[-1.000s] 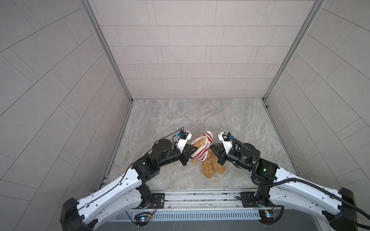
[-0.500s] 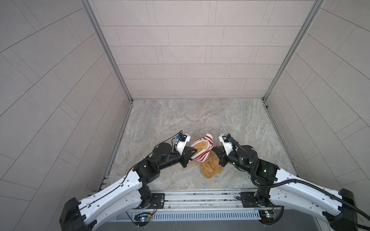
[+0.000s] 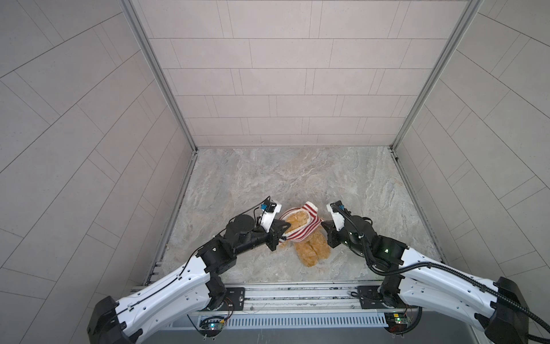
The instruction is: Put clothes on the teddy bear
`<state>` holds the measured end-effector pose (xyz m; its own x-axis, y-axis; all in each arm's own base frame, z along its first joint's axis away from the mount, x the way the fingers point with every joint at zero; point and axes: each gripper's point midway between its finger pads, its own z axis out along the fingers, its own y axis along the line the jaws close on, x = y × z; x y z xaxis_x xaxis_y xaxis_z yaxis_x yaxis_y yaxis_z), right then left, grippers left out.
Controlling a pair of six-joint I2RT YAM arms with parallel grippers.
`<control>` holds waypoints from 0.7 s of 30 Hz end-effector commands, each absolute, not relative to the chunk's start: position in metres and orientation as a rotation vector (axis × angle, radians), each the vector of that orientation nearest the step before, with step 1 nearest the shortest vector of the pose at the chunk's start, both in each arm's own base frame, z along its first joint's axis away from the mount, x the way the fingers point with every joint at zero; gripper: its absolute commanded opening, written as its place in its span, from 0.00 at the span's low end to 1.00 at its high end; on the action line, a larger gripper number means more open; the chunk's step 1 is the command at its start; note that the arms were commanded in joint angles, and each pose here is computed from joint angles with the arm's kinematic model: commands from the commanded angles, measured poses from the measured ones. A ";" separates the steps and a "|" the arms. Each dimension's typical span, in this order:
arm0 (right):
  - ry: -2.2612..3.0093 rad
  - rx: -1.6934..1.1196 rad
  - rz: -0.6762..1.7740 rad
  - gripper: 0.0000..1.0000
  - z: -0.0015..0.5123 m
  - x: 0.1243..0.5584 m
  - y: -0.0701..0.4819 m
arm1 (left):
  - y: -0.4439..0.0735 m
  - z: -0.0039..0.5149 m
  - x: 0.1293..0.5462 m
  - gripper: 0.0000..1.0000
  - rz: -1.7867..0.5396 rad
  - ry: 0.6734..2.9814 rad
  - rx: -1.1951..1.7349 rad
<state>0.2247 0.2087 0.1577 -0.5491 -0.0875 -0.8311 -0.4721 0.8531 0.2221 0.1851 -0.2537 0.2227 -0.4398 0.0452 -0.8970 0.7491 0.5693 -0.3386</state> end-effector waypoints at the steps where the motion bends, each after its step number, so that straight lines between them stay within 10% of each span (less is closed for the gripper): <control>1: 2.191 -0.347 0.392 0.00 0.138 0.228 0.183 | -0.252 0.247 0.184 0.00 -0.960 1.751 0.633; 13: 2.003 -0.607 0.706 0.04 0.208 0.202 0.238 | -0.250 0.250 0.179 0.00 -0.992 1.712 0.625; 21: 1.934 -0.592 0.735 0.43 0.255 0.198 0.234 | -0.249 0.245 0.179 0.00 -0.955 1.727 0.645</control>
<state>0.1997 0.2397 0.2450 -0.4353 -0.1024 -0.8944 -0.6738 0.6960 0.2482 0.1782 -0.2491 0.2294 -0.3999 0.0104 -0.9165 0.7687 0.5484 -0.3292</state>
